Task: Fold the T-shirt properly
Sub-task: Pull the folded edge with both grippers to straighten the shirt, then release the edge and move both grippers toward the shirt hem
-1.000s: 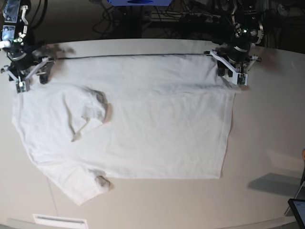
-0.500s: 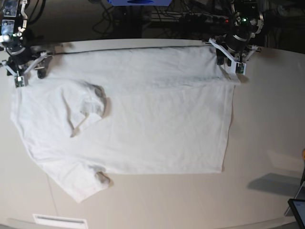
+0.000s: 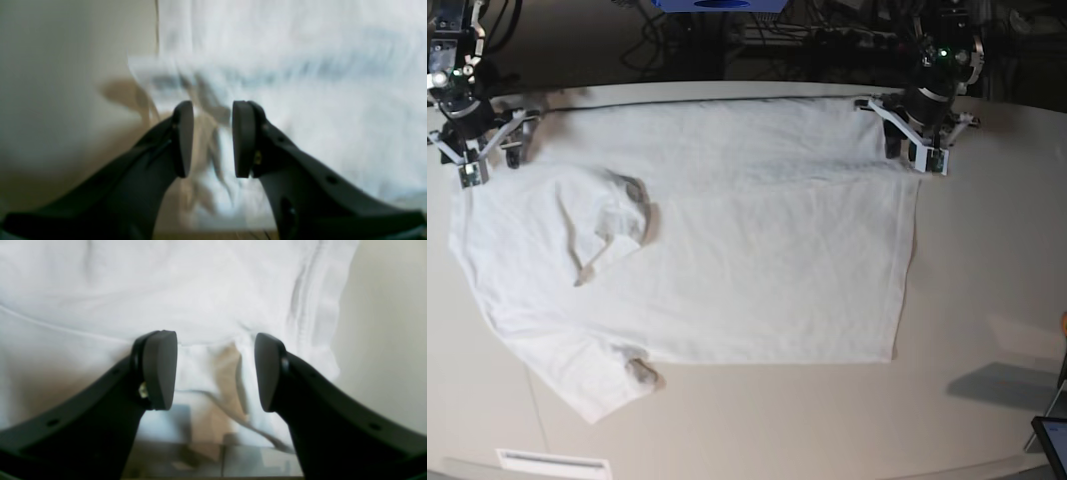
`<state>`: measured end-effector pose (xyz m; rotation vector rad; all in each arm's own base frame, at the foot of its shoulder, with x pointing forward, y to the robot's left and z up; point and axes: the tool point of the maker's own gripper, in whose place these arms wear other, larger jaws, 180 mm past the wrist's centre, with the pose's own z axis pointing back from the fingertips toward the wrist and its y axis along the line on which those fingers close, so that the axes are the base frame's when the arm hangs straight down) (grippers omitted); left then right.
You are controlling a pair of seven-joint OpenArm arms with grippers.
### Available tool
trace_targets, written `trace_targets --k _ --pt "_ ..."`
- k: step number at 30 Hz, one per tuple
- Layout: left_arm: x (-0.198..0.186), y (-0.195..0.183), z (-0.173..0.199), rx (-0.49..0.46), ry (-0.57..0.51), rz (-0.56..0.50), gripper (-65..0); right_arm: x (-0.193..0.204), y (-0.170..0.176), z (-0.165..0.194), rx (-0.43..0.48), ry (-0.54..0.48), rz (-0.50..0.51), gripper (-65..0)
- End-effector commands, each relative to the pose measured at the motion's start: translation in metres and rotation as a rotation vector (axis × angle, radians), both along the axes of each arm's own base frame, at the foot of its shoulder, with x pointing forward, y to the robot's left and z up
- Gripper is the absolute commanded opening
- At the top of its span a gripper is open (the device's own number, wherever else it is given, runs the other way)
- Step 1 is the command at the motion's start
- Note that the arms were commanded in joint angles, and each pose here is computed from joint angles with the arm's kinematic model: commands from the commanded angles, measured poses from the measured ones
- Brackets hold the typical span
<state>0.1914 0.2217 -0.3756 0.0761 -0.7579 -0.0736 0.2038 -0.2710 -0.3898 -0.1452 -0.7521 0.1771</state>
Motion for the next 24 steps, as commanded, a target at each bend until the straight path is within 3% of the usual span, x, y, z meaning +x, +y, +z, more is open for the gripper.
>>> trace_targets --k 1,15,20,24 --pt "0.001 0.008 0.008 0.019 -0.026 0.010 -45.3 0.007 -0.004 0.011 -0.017 -0.040 0.008 -29.9" --pt "0.026 0.017 0.030 0.032 -0.112 0.037 -45.3 0.045 0.003 0.050 -0.030 -0.178 0.033 -29.9" --pt "0.060 0.018 0.053 0.031 -0.211 0.043 -45.3 0.082 0.000 0.072 -0.031 -0.265 0.028 -29.9" --pt "0.092 0.021 0.077 0.035 -0.293 0.046 -44.8 0.115 -0.004 0.083 -0.040 -0.239 0.058 -29.6"
